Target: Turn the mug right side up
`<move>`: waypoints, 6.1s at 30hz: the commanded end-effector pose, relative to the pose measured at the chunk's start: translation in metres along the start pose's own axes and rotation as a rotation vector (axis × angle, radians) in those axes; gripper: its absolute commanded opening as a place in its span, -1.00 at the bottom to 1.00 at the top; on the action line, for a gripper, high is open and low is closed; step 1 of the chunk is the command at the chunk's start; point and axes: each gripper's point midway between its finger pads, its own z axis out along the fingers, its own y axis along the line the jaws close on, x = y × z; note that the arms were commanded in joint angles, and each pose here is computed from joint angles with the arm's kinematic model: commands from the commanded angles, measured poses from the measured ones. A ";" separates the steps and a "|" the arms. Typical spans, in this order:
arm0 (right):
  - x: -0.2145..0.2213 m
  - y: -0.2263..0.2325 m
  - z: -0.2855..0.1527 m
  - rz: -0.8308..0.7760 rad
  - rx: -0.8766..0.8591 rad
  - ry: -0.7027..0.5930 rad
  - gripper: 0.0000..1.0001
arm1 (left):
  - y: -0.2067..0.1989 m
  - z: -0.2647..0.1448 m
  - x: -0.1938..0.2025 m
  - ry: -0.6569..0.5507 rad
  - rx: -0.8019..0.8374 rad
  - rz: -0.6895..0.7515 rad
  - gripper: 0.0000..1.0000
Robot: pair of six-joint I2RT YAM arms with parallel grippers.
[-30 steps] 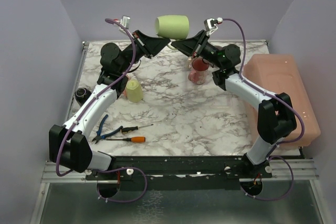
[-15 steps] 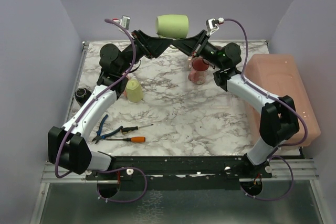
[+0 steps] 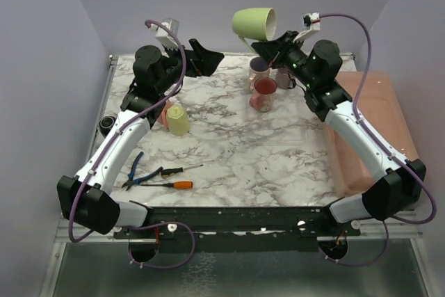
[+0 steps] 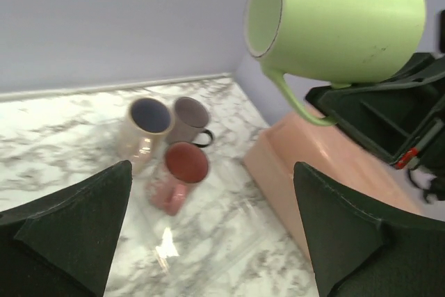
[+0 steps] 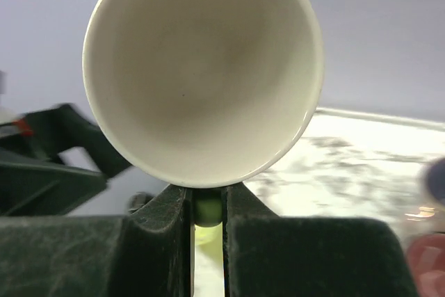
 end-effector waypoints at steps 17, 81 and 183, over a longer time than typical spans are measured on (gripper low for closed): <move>0.007 -0.195 -0.117 -0.493 0.899 0.317 -0.99 | 0.057 -0.010 0.004 0.069 -0.289 0.197 0.98; 0.076 -0.270 -0.088 -0.550 0.730 0.471 0.27 | 0.138 -0.054 0.075 0.263 -0.652 0.158 0.88; 0.069 -0.006 -0.009 0.239 -0.290 0.218 0.80 | -0.034 0.063 -0.017 0.232 0.223 -0.085 -1.00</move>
